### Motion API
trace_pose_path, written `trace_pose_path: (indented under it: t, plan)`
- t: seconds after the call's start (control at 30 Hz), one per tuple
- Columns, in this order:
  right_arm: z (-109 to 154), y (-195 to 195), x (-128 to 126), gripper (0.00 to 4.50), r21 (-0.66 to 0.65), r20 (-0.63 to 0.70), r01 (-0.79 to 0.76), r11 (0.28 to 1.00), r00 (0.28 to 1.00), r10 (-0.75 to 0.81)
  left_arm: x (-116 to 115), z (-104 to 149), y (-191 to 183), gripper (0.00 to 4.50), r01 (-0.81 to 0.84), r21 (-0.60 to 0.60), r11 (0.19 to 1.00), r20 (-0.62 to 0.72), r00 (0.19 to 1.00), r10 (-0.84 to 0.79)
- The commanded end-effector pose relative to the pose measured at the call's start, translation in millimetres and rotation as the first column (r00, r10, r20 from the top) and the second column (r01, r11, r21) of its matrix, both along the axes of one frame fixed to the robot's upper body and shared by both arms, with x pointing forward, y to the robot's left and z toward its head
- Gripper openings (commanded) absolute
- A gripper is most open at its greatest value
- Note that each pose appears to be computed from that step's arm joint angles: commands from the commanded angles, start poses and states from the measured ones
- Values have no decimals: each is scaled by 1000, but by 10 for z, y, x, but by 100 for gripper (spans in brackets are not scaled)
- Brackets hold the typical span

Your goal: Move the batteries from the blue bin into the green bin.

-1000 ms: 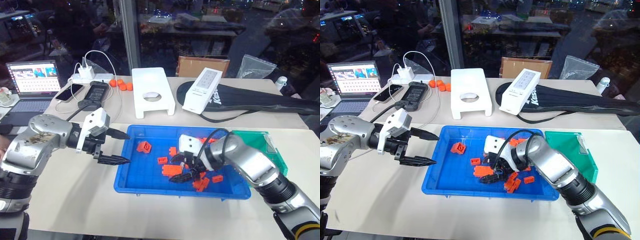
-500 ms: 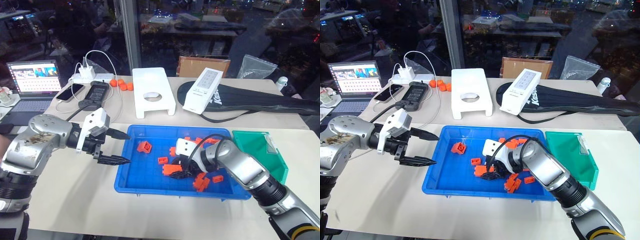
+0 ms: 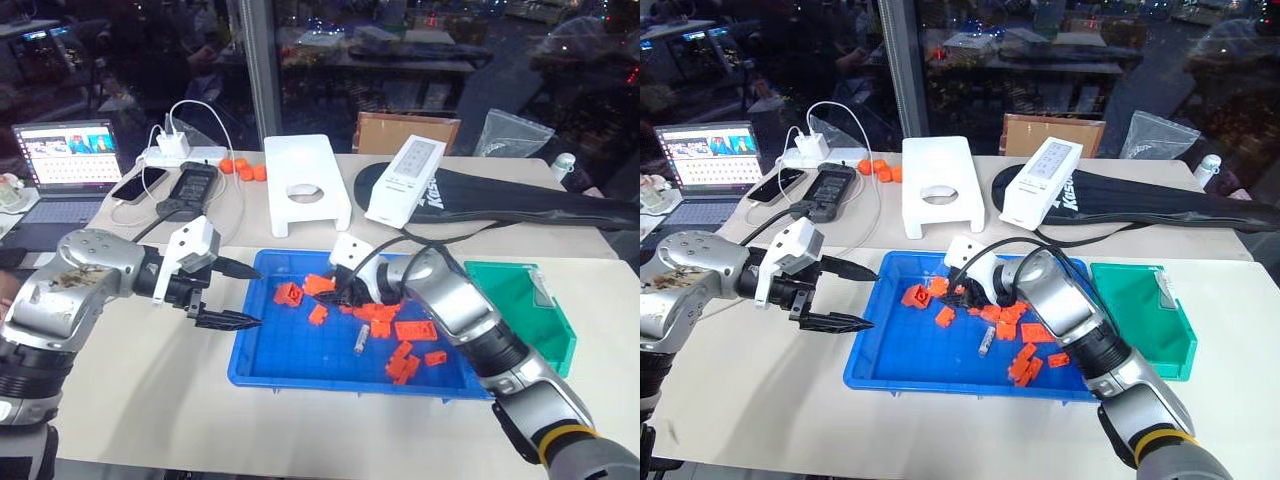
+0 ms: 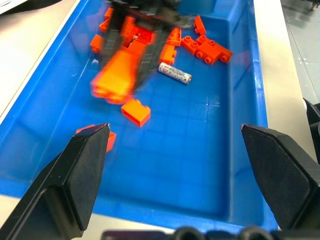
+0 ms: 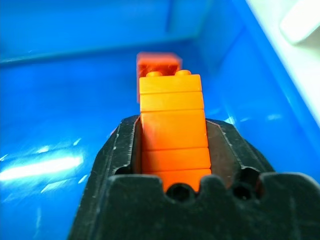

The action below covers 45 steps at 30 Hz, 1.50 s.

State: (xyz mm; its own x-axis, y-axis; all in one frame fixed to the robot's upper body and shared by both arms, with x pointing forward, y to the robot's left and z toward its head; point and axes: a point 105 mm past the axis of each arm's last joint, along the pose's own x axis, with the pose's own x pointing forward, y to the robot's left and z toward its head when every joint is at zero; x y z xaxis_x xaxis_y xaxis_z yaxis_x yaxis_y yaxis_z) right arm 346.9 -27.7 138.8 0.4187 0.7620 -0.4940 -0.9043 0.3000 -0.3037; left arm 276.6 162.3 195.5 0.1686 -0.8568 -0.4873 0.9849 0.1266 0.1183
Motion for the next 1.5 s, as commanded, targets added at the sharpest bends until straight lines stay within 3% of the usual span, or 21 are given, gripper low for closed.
trace_pose_path:
  t: [0.03, 0.07, 0.1, 0.13, 0.3, 0.43, 0.73, 1.07, 1.17, 1.3, 1.37, 1.5]
  plan:
    - [198, 18, 22, 367, 30, 68, -24, 999, 997, 22, -35, 92, 26, 450, 0, 10, 1000, 43, 999, 0]
    - [208, 12, 18, 386, 31, 71, -25, 999, 997, 23, -37, 90, 28, 450, -1, 11, 1000, 43, 999, 1]
    - [220, -11, 3, 433, 28, 72, -26, 999, 997, 24, -37, 88, 27, 450, -3, 10, 1000, 42, 999, 2]
    - [225, -43, -33, 445, 23, 63, -33, 999, 998, 32, -37, 85, 25, 450, -2, 10, 1000, 41, 999, 2]
    - [165, -305, -483, 445, -49, -94, -163, 985, 983, 158, -22, 59, -15, 450, 11, 3, 1000, 37, 999, -11]
    - [24, -461, -634, 445, -83, -178, -159, 984, 974, 143, -9, 54, -41, 450, 24, 1, 1000, 38, 999, -24]
    - [-340, -601, -523, 445, -148, -197, -48, 988, 980, 18, 4, 54, -60, 450, 46, 9, 999, 42, 998, -46]
    - [-400, -619, -508, 445, -150, -210, -18, 988, 978, -14, 10, 50, -49, 450, 45, 17, 999, 46, 998, -46]
    - [-388, -604, -499, 376, -140, -206, -10, 990, 978, -19, 14, 48, -49, 450, 45, 17, 999, 46, 998, -45]
    - [-306, -598, -512, 249, -123, -191, -13, 992, 981, -11, 8, 51, -56, 450, 48, 12, 999, 43, 998, -49]
    - [-247, -606, -516, 249, -116, -181, -13, 993, 983, -8, 6, 54, -60, 450, 51, 9, 999, 41, 998, -51]
    - [143, -744, -542, 249, -62, -137, 5, 998, 990, -13, 12, 79, -114, 450, 74, -17, 997, 37, 997, -73]
